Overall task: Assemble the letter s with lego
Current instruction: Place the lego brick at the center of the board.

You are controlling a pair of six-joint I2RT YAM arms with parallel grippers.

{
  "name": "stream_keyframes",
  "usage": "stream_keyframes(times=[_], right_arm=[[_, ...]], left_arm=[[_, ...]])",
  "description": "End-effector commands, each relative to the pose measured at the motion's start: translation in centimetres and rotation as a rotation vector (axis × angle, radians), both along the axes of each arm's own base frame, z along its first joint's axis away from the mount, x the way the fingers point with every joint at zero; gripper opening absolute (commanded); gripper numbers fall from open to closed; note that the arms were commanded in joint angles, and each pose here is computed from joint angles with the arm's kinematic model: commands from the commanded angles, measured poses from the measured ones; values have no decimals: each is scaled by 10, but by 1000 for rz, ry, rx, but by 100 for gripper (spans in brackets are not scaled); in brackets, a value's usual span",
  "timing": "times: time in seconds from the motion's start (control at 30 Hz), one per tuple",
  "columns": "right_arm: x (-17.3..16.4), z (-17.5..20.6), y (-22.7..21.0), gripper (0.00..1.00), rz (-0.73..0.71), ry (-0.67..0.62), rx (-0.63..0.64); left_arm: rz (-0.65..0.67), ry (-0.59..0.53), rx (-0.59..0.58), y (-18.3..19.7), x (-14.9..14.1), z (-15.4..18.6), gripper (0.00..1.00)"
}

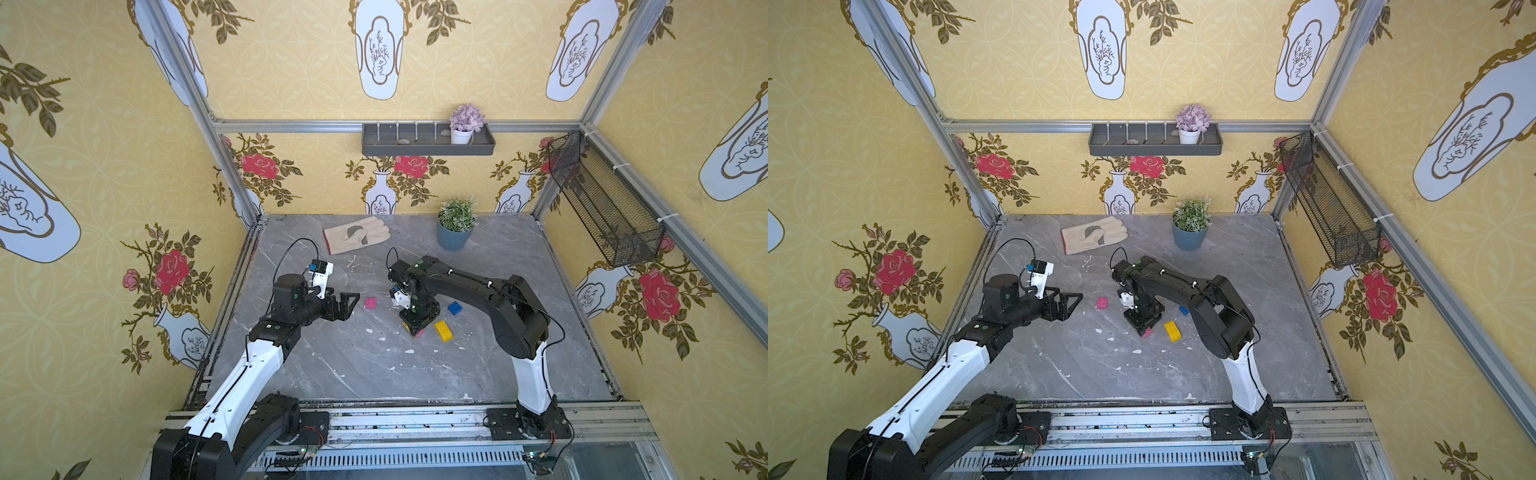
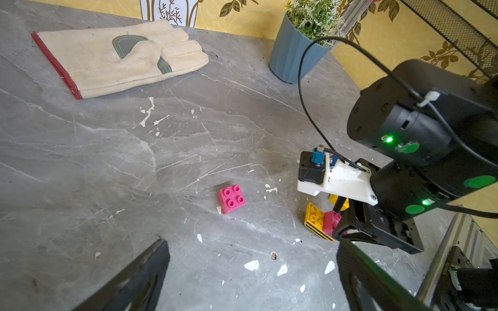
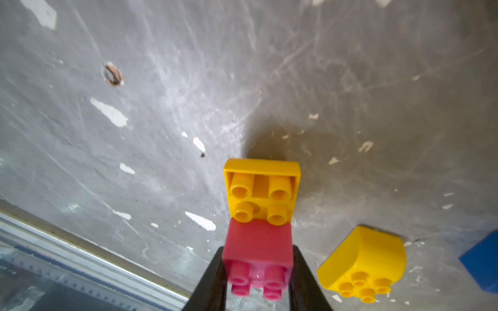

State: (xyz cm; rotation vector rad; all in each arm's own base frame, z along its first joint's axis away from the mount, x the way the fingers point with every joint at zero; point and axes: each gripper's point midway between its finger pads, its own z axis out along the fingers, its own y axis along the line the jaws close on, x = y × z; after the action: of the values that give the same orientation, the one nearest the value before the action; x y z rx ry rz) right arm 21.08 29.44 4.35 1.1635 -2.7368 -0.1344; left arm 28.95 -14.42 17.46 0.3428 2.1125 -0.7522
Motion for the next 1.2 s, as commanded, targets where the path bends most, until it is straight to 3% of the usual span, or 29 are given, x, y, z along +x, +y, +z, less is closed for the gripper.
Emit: stream_keyframes(times=[0.0,0.27,0.4,0.67,0.83,1.07,1.17], right_arm=[[-6,-2,-3,21,-11,30,-1],[-4,-19,-1,20,-17,42,16],[-5,-26,-1,15,-17,50,13],[0,-22,0,16,-6,36,2],[13,1,7,31,-8,-18,28],[30,26,14,65,-21,-80,74],[35,31,12,68,-35,-91,86]], left_arm=[[-8,-13,-8,-1,1,2,99],[-6,-10,-6,-1,1,1,99],[-6,-10,-5,-1,1,1,99],[-7,-6,-5,-1,2,0,99],[-9,-8,-6,-2,2,1,99],[-9,-12,-6,-2,2,2,99],[-9,-12,-6,-2,2,2,99]])
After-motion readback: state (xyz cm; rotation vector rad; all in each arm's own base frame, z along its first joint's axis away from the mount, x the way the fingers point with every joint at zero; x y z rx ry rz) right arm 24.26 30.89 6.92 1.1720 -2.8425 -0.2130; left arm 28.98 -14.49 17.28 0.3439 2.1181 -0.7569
